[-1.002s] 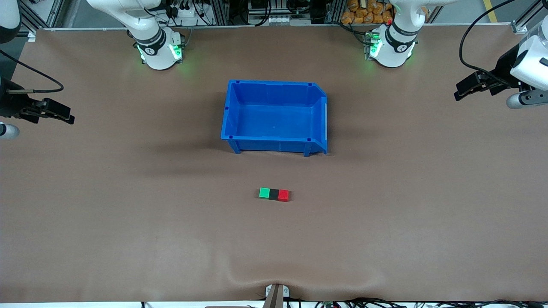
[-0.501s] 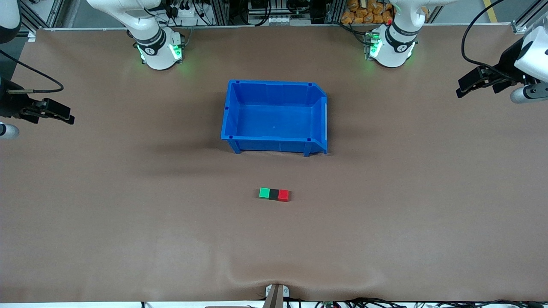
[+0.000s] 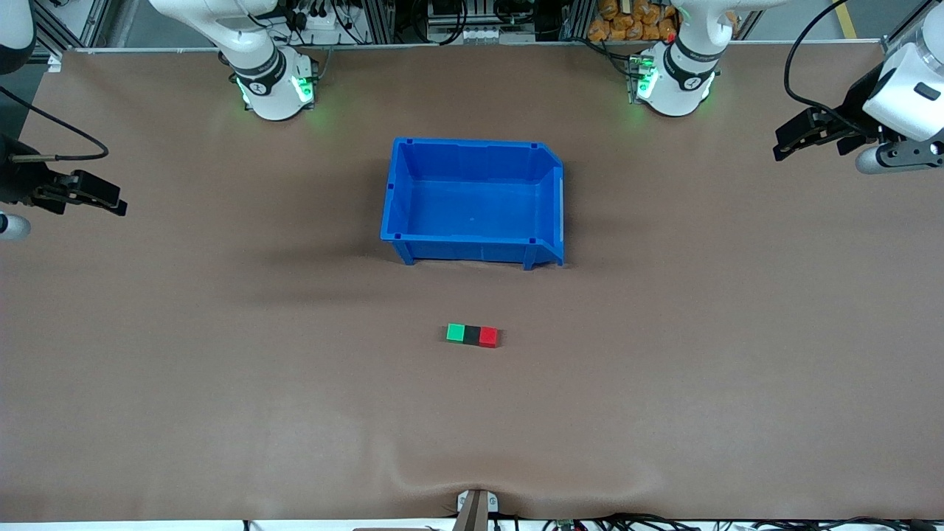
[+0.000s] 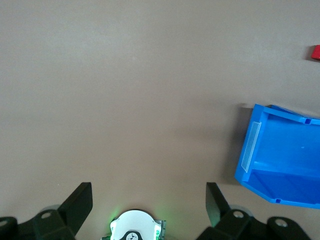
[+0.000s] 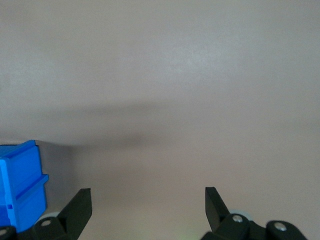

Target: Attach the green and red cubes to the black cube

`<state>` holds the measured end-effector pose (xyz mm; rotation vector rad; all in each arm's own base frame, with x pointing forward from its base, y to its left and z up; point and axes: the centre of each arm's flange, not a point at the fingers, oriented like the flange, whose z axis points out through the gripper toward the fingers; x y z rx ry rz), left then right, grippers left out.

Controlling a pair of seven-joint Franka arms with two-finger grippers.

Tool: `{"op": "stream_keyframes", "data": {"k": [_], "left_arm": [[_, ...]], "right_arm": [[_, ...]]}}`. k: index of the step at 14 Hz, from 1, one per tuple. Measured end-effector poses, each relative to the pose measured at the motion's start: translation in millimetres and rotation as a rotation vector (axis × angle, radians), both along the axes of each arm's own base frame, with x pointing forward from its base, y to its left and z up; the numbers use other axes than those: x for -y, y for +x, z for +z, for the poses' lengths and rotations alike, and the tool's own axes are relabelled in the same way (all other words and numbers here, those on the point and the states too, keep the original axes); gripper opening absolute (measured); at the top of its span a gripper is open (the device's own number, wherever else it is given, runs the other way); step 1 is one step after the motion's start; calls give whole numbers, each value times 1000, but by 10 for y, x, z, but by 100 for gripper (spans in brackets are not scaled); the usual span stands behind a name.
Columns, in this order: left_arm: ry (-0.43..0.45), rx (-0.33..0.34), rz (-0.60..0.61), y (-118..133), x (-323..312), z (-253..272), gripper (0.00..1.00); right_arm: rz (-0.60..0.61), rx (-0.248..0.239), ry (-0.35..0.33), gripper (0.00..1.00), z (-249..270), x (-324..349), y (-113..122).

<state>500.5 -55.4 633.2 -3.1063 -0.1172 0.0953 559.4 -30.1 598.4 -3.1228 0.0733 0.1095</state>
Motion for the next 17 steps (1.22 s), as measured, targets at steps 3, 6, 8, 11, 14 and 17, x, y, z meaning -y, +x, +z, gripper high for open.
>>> {"op": "stream_keyframes", "data": {"k": [3, 6, 8, 11, 14, 17], "left_arm": [[10, 20, -26, 7, -38, 93, 100], [7, 34, -60, 17, -106, 167, 100], [5, 44, -65, 40, -101, 210, 100], [3, 53, -68, 86, -98, 245, 100], [3, 54, -69, 108, -98, 246, 100], [3, 53, -69, 110, -99, 247, 100]], "right_arm": [[0, 31, -2, 100, 90, 1, 23], [0, 43, -2, 100, 146, 0, 27], [0, 44, -3, 100, 148, 0, 27], [0, 44, -2, 100, 148, -1, 27], [0, 44, -2, 100, 148, -2, 27], [0, 44, -2, 100, 149, -1, 27]]}}
